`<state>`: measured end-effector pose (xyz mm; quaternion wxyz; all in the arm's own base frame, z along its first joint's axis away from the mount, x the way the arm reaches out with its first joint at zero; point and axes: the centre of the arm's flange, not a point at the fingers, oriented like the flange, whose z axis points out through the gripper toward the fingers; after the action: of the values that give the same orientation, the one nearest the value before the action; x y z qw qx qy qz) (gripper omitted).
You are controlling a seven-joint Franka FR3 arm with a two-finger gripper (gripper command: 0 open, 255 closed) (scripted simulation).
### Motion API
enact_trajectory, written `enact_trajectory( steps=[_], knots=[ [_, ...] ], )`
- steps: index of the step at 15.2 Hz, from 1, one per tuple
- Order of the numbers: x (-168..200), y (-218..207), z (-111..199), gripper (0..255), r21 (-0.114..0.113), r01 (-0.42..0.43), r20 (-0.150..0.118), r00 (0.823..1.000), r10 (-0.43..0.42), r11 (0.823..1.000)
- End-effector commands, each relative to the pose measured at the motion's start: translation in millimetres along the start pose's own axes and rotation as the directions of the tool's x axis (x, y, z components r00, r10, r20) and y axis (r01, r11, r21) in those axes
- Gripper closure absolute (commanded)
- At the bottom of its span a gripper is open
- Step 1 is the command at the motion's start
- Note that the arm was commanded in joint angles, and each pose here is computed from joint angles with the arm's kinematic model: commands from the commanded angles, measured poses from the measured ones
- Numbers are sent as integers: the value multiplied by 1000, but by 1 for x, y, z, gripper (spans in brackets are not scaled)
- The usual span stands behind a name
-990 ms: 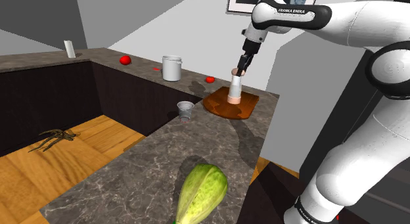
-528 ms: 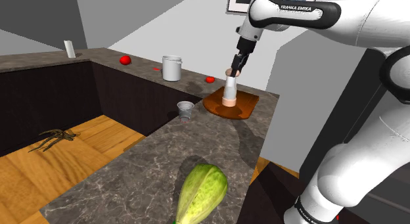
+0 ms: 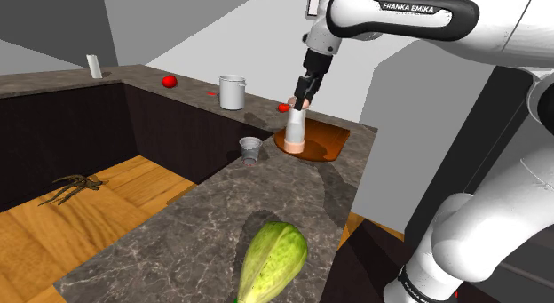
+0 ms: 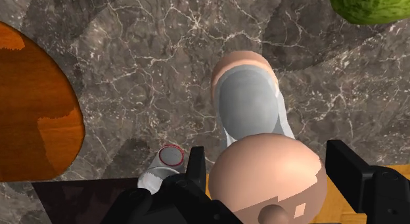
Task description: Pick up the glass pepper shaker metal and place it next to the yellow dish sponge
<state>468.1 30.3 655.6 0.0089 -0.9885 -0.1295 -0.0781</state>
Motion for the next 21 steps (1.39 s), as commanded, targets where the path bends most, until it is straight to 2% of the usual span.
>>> enact_trajectory(
  steps=[1,21],
  knots=[
    [7,-25,1,255,0,-2,0,1000,2,1000],
    [49,-286,6,255,0,-2,0,1000,2,1000]
  ],
)
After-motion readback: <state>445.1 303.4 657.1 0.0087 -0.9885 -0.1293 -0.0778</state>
